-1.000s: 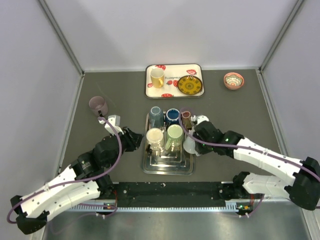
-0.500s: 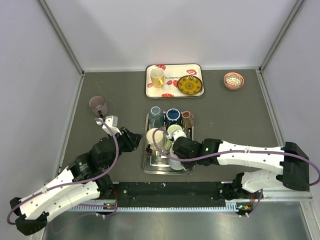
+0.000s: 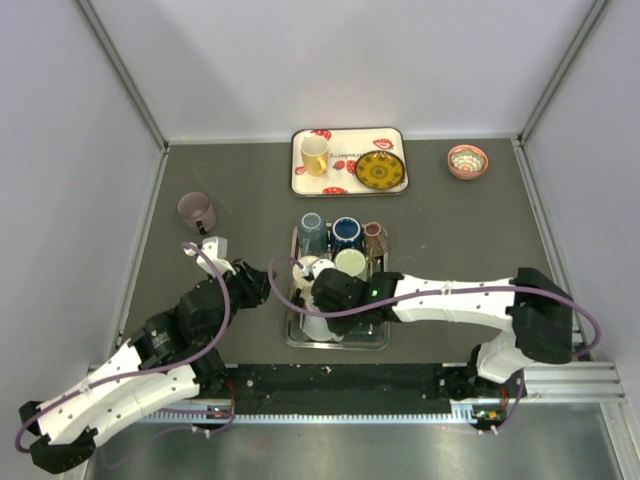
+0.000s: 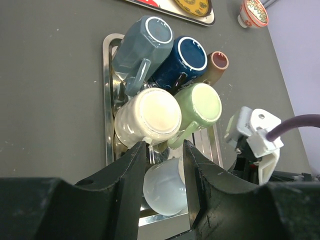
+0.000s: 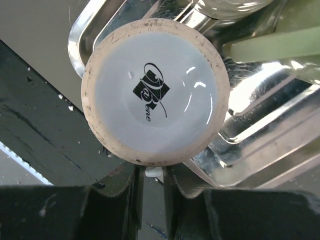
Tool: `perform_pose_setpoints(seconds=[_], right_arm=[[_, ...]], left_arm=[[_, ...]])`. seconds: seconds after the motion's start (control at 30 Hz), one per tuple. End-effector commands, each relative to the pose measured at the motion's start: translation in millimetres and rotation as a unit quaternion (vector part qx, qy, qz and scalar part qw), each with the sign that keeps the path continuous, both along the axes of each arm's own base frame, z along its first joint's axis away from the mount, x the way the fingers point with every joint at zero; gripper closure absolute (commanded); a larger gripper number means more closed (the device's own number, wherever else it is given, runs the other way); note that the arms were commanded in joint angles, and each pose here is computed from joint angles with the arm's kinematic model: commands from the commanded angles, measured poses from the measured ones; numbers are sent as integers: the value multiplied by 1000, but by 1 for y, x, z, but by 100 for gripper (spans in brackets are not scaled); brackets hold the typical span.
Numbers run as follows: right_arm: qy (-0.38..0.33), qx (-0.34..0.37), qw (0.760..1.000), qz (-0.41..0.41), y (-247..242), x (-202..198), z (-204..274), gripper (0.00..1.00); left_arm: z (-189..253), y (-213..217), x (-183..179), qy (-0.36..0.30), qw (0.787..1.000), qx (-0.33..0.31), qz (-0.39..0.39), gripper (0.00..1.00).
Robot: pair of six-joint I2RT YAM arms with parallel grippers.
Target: Turn the mug right side up
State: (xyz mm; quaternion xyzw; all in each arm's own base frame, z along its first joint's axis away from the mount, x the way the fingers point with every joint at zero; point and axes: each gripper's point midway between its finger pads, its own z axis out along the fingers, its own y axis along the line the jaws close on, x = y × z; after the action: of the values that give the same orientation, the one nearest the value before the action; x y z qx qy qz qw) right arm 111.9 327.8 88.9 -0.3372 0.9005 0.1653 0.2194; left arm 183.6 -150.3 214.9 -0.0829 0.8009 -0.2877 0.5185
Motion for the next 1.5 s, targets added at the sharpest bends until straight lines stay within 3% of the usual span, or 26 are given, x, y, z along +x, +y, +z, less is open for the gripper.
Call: perform_pose_setpoints(seconds=[0.0, 0.47, 0.63, 0.73, 0.87, 1.0, 1.1, 1.13, 1.17, 1.3, 1.47], right_arm=[[-12, 65, 998, 22, 46, 4, 23, 100], [-24, 37, 999, 16, 55, 8, 2, 99], [-24, 27, 999, 18, 45, 0, 1, 65], [-27, 27, 999, 14, 36, -4, 4, 55], [-55, 64, 996, 12, 28, -14, 44, 48], [-107, 159, 981, -19, 2, -7, 127, 43], [-155, 178, 971, -41, -22, 5, 161, 33], [-168, 193, 966, -48, -32, 7, 175, 23], [-178, 187, 965, -54, -41, 9, 178, 21], [-207, 190, 955, -93, -67, 23, 183, 18], [-222, 198, 947, -120, -88, 30, 180, 16]], left_arm=[[-5, 13, 1, -3, 1000, 6, 25, 59], [-12, 16, 0, 1, 1000, 11, 29, 59], [-13, 16, 1, 1, 999, 13, 31, 59], [-13, 17, 2, 0, 999, 16, 32, 59], [-14, 19, 4, 1, 999, 27, 41, 53], [-1, 30, 15, -12, 995, 46, 84, 43], [9, 38, 34, -19, 988, 89, 121, 38], [7, 38, 40, -10, 987, 98, 123, 36], [2, 52, 56, 16, 980, 117, 158, 34], [-12, 71, 100, 73, 982, 85, 152, 30], [-20, 109, 149, 144, 967, 110, 178, 27]])
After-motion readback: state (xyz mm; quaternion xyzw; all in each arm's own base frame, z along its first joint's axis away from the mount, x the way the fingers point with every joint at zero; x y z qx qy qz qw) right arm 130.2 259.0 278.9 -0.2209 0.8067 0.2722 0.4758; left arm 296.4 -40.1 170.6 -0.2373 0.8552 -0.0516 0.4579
